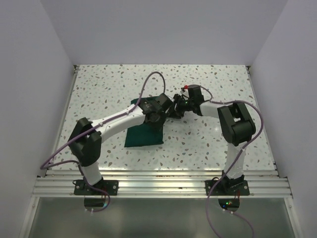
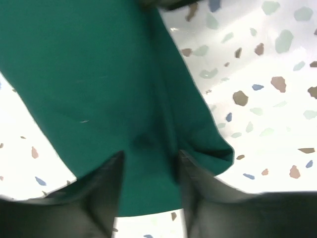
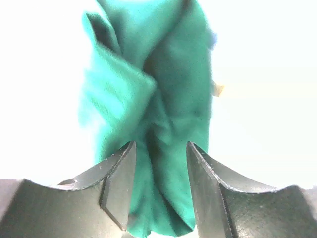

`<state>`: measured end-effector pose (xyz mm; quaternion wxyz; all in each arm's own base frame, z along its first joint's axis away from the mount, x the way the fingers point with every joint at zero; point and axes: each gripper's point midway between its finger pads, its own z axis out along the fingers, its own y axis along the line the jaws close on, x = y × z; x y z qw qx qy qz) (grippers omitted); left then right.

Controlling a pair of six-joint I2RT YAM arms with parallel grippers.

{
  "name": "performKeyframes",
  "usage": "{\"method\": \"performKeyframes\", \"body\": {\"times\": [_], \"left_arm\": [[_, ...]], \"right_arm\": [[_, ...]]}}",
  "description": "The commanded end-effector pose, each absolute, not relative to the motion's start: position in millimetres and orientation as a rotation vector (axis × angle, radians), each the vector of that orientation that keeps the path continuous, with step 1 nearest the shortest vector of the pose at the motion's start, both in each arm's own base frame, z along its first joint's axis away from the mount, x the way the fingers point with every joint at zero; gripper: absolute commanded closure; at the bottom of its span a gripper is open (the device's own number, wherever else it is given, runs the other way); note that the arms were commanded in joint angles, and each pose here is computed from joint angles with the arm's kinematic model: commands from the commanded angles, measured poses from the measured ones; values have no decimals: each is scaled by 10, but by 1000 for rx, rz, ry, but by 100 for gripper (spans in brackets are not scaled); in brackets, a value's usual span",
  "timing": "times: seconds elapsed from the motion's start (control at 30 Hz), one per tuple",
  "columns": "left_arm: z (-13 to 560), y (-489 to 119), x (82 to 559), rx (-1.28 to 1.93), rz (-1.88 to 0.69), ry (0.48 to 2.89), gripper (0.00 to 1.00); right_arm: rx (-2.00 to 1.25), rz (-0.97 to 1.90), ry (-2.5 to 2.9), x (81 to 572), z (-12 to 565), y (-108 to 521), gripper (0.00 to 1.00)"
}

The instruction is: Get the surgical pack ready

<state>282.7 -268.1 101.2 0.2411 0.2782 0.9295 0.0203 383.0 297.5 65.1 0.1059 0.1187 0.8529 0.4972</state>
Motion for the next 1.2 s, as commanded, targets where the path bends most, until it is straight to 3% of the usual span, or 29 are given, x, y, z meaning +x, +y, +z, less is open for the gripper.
{"method": "performKeyframes", "body": {"times": [0.0, 0.17, 0.2, 0.3, 0.53, 0.83, 1.0, 1.17], "left_arm": [[1462, -2724, 2987, 586, -163, 2463, 44], [1750, -2711, 3191, 471, -232, 2425, 30], [1812, -2801, 3296, 449, -246, 2418, 24], [1718, -2881, 3386, 459, -222, 2449, 24], [1453, -3039, 3639, 449, -129, 2513, 22], [1339, -2939, 3714, 358, -43, 2540, 34], [1318, -2873, 3811, 355, 31, 2541, 29], [1202, -2763, 3921, 331, 93, 2558, 30]], "right_arm": [[268, 1246, 2712, 3478, 551, 2675, 50], [235, 1152, 2696, 3510, 594, 2547, 53], [216, 1165, 2674, 3610, 594, 2572, 68], [210, 1193, 2645, 3688, 635, 2625, 81], [285, 1326, 2542, 3951, 656, 2794, 86], [304, 1540, 2355, 4249, 768, 3022, 90], [349, 1502, 2412, 4226, 684, 2931, 91], [308, 1457, 2436, 4177, 712, 2852, 90]]}}
